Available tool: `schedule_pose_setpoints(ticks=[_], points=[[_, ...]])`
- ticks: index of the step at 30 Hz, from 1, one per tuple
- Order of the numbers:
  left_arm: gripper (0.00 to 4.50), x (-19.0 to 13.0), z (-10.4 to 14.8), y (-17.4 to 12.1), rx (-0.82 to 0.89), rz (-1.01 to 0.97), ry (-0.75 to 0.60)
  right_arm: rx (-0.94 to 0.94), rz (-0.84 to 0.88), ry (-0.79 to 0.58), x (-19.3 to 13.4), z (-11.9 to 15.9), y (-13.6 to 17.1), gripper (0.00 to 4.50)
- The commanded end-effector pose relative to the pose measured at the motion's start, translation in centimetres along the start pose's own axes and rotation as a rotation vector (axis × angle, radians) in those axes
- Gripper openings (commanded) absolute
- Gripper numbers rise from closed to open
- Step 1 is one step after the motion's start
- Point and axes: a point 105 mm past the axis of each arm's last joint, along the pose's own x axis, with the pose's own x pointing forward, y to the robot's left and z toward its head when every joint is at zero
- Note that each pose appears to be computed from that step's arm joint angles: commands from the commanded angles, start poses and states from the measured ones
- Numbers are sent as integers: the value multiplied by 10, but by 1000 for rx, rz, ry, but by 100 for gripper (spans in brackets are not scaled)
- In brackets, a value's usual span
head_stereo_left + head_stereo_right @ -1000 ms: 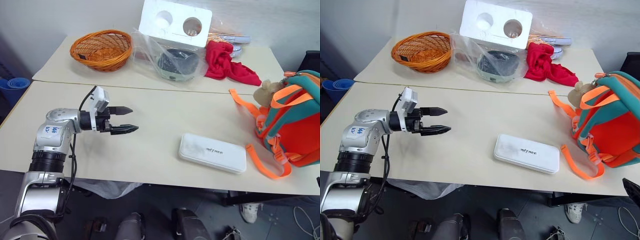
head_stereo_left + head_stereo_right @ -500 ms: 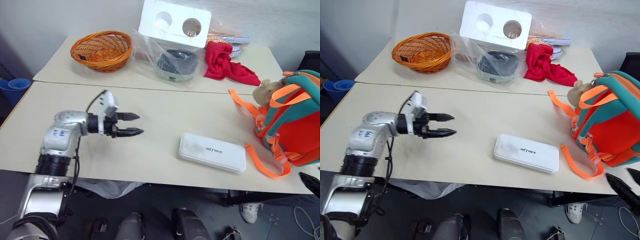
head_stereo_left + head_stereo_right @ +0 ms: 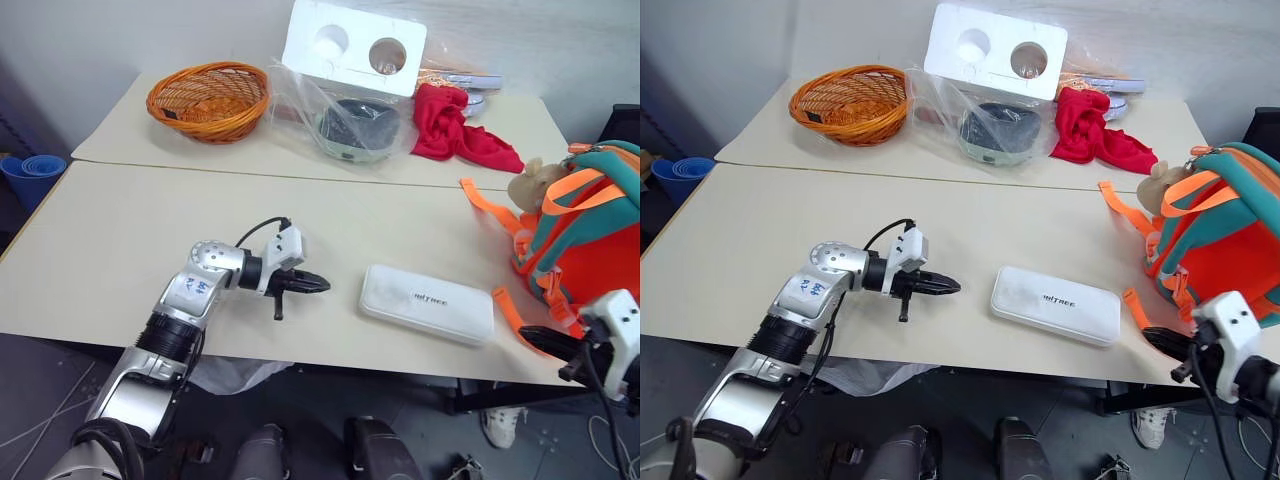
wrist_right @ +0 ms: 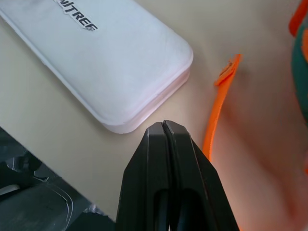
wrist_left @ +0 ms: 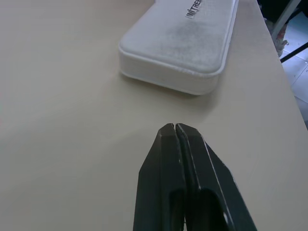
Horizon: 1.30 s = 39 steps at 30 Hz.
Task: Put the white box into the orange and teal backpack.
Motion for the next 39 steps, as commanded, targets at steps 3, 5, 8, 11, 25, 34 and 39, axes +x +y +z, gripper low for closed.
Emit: schedule_pose_setpoints(ticks=[3, 5, 8, 11, 25, 34, 39], points=[[3, 18, 6, 2, 12, 22, -4, -63, -15, 58, 29, 0, -5, 0], [3, 24, 7, -1, 16, 16, -3, -87, -19, 69, 39, 0, -6, 0], [3, 30, 11, -8, 24, -16, -9, -94, -5, 28, 49, 8, -3, 0], [3, 31, 12, -11, 23, -32, -9, -101, -16, -16, 58, 18, -3, 0], [264, -16, -10, 15, -522, 28, 2, -114, -54, -27, 59, 18, -4, 0], [447, -12, -5, 7, -1029, -67, 24, -112, -44, -66, 61, 20, 1, 0], [447, 20, -5, 5, -1047, -62, 98, -115, -43, -81, 66, 22, 2, 0]])
